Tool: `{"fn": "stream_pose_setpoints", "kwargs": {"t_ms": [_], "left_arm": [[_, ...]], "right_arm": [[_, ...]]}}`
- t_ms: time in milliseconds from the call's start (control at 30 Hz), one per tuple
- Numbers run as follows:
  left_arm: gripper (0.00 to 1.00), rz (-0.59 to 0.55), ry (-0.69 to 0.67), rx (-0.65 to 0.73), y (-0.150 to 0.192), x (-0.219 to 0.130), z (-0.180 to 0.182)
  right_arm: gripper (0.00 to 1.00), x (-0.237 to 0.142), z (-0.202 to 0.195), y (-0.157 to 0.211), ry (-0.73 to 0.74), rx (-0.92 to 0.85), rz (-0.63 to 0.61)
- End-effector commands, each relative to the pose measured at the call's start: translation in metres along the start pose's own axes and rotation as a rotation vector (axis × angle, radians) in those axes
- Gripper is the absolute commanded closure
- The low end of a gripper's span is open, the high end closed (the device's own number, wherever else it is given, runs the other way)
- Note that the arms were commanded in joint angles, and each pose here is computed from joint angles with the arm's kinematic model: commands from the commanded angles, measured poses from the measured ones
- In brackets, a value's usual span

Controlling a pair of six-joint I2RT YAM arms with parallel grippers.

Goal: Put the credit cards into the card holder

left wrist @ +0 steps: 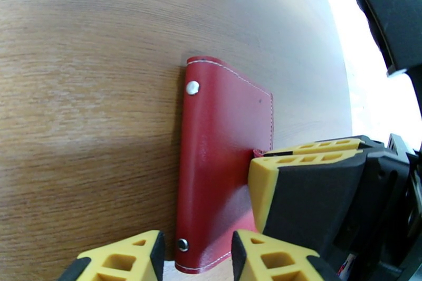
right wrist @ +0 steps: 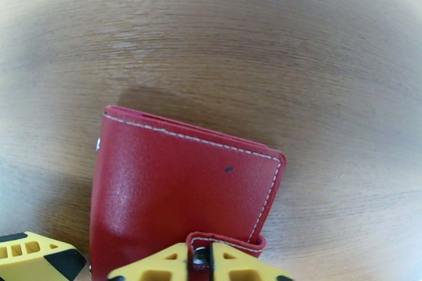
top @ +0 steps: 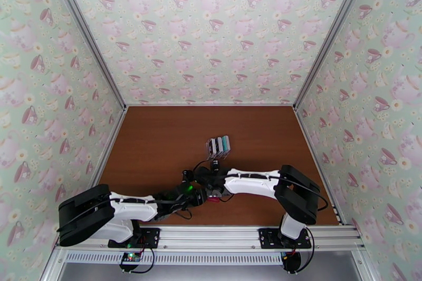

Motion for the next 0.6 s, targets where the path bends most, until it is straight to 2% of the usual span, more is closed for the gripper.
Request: {"fn": "stream_pose_setpoints", "kwargs": {"t_ms": [0, 100, 333, 567], "left_arm": [[0.59, 0.032, -0.098, 0.002, 0.009, 0.004, 0.016], [0.59, 0.028, -0.102, -0.002, 0.008, 0.006, 0.016], [0.59, 0.020, -0.142, -0.004, 0.004, 0.013, 0.013], [0.59, -0.023, -0.214, -0.006, -0.015, 0.011, 0.021]], "right_arm": [[0.94, 0.012, 0.001, -0.001, 0.013, -0.024, 0.007], [1.00, 0.010, 0.001, -0.007, 0.004, -0.033, 0.000], [1.00, 0.004, 0.004, -0.024, -0.021, -0.067, -0.035], [1.00, -0.002, 0.007, -0.042, -0.067, -0.086, -0.058]]}}
Point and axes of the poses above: each hand's point on the last joint's axis, 136 mm out from that joint toward the fingers, its own x axis out along the fingers, its own z axis along the line the jaws close on, y = z × x, the point moved 9 cm from there along -x, back along the fingers, and after that the axes turned 6 degrees about x, right-handed, at the moved point
